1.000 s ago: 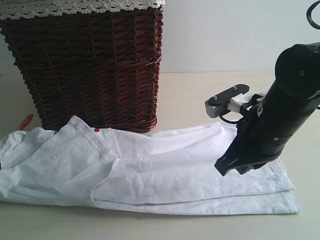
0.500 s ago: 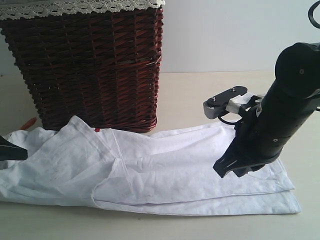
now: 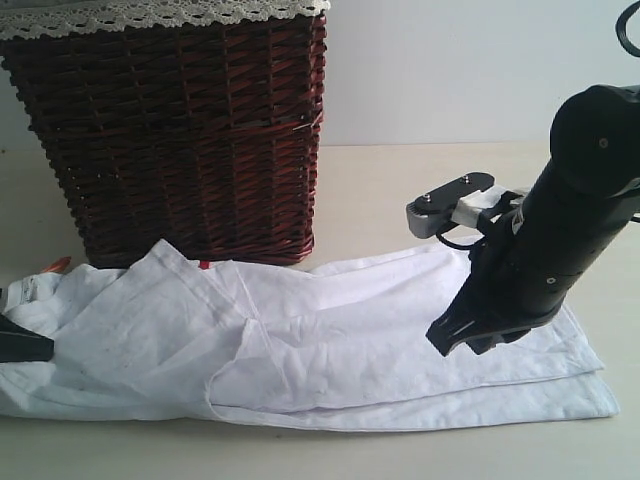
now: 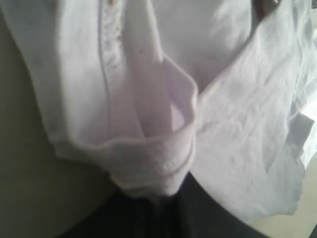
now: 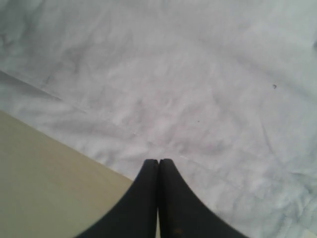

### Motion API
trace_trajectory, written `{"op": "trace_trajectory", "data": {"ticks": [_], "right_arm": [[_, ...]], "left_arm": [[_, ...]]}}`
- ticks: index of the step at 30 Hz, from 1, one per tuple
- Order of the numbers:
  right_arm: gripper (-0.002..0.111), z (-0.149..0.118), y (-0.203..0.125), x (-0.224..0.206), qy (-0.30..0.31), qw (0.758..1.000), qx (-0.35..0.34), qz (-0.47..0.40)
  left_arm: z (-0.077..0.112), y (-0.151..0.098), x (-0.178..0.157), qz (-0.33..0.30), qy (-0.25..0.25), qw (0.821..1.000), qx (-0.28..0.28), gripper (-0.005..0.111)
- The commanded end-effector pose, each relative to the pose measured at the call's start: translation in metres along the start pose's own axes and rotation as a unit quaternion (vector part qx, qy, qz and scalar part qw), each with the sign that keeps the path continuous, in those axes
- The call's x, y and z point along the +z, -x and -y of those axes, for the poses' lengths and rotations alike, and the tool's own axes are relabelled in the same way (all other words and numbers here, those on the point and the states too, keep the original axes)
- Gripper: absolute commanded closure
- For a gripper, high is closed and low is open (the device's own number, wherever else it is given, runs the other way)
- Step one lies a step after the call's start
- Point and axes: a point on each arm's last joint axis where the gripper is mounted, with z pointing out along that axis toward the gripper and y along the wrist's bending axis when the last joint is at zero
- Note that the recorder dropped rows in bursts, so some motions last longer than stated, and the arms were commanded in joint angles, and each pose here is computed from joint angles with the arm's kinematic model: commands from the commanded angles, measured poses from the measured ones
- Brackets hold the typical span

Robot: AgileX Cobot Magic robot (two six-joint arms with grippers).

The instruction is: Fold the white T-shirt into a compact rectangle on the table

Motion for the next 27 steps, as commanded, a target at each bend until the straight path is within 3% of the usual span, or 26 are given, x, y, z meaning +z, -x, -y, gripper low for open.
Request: {"op": "trace_trajectory", "data": {"ticks": [1, 5, 8, 9, 11, 13, 16, 19, 25, 27], "right_arm": [[0.108, 0.001, 0.001, -0.004, -0.006, 1.000, -0.009, 0.008], [0.108, 0.001, 0.003, -0.004, -0.008, 1.000, -0.009, 0.018], [0.108, 0.001, 0.003, -0.004, -0.008, 1.000, -0.009, 0.019], [0.108, 0.001, 0.004, -0.004, -0.009, 1.000, -0.008, 0.022], [0.108, 0.002, 0.006, -0.004, -0.012, 0.999, -0.008, 0.034], [0.108, 0.002, 0.007, -0.006, -0.015, 0.999, -0.009, 0.043], [0.108, 0.005, 0.009, -0.012, -0.035, 0.997, -0.026, 0.064], [0.108, 0.008, 0.012, -0.031, -0.068, 0.990, -0.038, 0.116], [0.108, 0.007, 0.007, -0.068, -0.100, 0.977, -0.047, 0.183], [0.108, 0.006, 0.007, -0.078, -0.106, 0.971, -0.050, 0.208]], "left_arm": [[0.003, 0.010, -0.026, 0.017, 0.033, 0.999, -0.033, 0.107], [0.015, 0.022, -0.078, 0.147, -0.010, 0.987, -0.068, 0.107], [0.023, 0.020, -0.112, 0.205, -0.008, 0.973, -0.104, 0.107], [0.031, 0.019, -0.122, 0.219, -0.012, 0.969, -0.117, 0.107], [0.054, 0.020, -0.127, 0.227, -0.044, 0.969, -0.089, 0.107], [0.085, 0.021, -0.122, 0.214, -0.100, 0.971, -0.037, 0.107], [0.116, 0.020, -0.102, 0.178, -0.115, 0.977, 0.019, 0.107], [0.155, 0.012, -0.068, 0.103, -0.137, 0.982, 0.081, 0.107], [0.208, -0.010, -0.020, 0.013, -0.193, 0.971, 0.140, 0.107], [0.221, -0.014, -0.003, 0.014, -0.190, 0.969, 0.156, 0.107]]}}
